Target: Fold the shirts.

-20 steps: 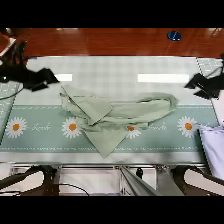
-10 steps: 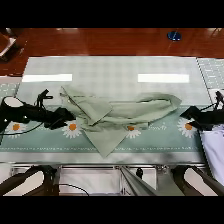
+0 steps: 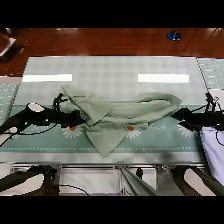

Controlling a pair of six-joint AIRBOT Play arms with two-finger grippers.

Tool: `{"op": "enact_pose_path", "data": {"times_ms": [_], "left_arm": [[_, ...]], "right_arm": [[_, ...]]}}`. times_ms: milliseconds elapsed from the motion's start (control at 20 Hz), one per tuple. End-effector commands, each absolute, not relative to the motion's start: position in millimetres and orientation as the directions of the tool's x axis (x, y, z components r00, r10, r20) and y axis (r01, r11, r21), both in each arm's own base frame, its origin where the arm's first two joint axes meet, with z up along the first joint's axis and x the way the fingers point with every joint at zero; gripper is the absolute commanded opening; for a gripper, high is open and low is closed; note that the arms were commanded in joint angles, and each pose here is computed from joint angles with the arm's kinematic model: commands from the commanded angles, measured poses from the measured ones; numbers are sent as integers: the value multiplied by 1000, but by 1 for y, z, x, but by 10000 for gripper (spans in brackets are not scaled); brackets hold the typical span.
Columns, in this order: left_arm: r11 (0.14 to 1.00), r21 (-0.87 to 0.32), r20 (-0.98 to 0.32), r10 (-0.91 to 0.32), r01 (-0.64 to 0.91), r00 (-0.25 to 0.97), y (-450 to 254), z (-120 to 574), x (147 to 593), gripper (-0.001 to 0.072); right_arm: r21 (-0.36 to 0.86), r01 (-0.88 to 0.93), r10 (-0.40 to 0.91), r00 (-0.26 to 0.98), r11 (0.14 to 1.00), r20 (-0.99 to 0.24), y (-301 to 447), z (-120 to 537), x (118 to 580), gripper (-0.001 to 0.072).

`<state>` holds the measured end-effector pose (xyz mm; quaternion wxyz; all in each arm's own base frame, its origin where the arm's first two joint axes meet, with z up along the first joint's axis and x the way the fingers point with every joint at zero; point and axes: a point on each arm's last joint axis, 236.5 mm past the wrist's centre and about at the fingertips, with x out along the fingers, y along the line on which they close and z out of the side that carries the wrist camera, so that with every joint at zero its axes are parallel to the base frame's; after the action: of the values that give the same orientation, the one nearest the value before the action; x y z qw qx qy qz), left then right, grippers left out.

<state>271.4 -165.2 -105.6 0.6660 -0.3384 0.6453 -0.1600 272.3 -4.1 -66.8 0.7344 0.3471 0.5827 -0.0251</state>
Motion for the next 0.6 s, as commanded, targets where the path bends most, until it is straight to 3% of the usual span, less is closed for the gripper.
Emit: {"op": "enact_pose_path", "data": {"times_ms": [0,200,550], "left_arm": [[717,-671,-740,-662,-188,116,-174,-100,280,18],[705,-694,-720,-684,-148,117,-180,-84,289,19],[700,-700,-714,-691,-140,111,-182,-80,289,19]], "right_arm": [[481,440,330,377,758,-865,-12,-65,286,611],[472,452,254,463,757,-850,-35,-53,319,610],[488,491,371,321,721,-871,-37,-87,352,608]]}}
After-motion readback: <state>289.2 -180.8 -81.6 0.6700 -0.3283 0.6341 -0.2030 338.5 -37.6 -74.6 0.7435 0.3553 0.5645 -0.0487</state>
